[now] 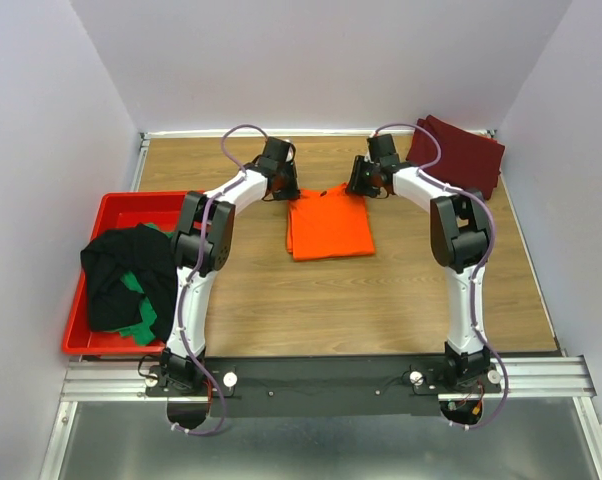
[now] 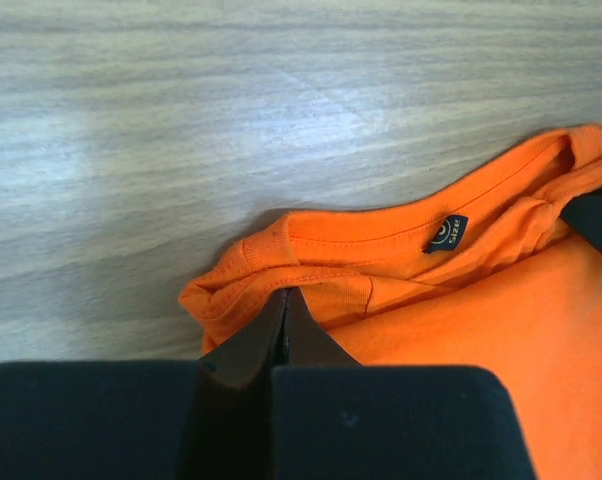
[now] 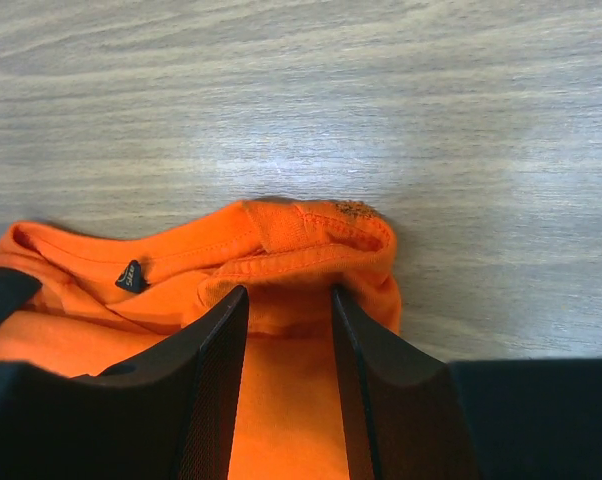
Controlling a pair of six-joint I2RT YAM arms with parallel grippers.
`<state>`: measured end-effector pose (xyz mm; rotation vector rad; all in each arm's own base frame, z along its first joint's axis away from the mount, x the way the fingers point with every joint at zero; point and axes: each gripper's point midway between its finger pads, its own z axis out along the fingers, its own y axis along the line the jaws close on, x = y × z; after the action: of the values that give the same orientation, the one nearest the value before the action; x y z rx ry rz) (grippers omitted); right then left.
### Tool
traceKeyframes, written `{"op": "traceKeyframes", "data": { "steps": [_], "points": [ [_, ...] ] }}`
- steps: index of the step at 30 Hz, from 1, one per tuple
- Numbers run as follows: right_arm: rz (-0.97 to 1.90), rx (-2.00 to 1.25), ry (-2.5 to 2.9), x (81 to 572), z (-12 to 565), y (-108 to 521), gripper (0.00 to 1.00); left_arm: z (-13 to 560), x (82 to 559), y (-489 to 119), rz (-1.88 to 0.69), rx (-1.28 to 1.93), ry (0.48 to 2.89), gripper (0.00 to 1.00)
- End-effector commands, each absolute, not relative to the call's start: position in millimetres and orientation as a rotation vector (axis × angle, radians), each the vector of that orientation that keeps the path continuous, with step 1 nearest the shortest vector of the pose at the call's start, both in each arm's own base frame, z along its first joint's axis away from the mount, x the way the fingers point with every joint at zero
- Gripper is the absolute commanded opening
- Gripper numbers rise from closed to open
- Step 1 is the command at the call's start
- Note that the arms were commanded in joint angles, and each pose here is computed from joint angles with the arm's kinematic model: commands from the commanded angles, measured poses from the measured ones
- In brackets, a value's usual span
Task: Fold and stack the t-shirts
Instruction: Fold the tshirt
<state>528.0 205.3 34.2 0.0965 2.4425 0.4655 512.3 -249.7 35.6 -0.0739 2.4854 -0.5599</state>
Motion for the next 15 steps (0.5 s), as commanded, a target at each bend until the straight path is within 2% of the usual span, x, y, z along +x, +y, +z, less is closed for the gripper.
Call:
{"op": "traceKeyframes", "data": {
  "steps": [1, 3, 6, 8, 15],
  "points": [
    [0.481, 0.107, 2.429, 531.6, 41.2, 204.5, 0.46, 67.6, 527.0, -247.4, -0.580, -0.028, 2.394, 0.00],
    [0.484, 0.105, 2.427, 528.6, 44.4, 204.7, 0.46, 85.9, 531.6, -249.8, -0.601, -0.009, 2.351, 0.01],
    [0.508, 0.092, 2.404, 525.8, 61.6, 205.6, 0.46, 120.2, 535.8, -253.6, -0.638, 0.022, 2.273, 0.08],
    [0.527, 0.081, 2.403, 520.2, 67.0, 206.8, 0.46, 134.8, 536.2, -254.5, -0.649, 0.030, 2.248, 0.09],
    [0.539, 0.089, 2.459, 505.3, 45.6, 206.1, 0.46, 116.8, 526.2, -254.2, -0.652, 0.017, 2.294, 0.09]
  ]
}}
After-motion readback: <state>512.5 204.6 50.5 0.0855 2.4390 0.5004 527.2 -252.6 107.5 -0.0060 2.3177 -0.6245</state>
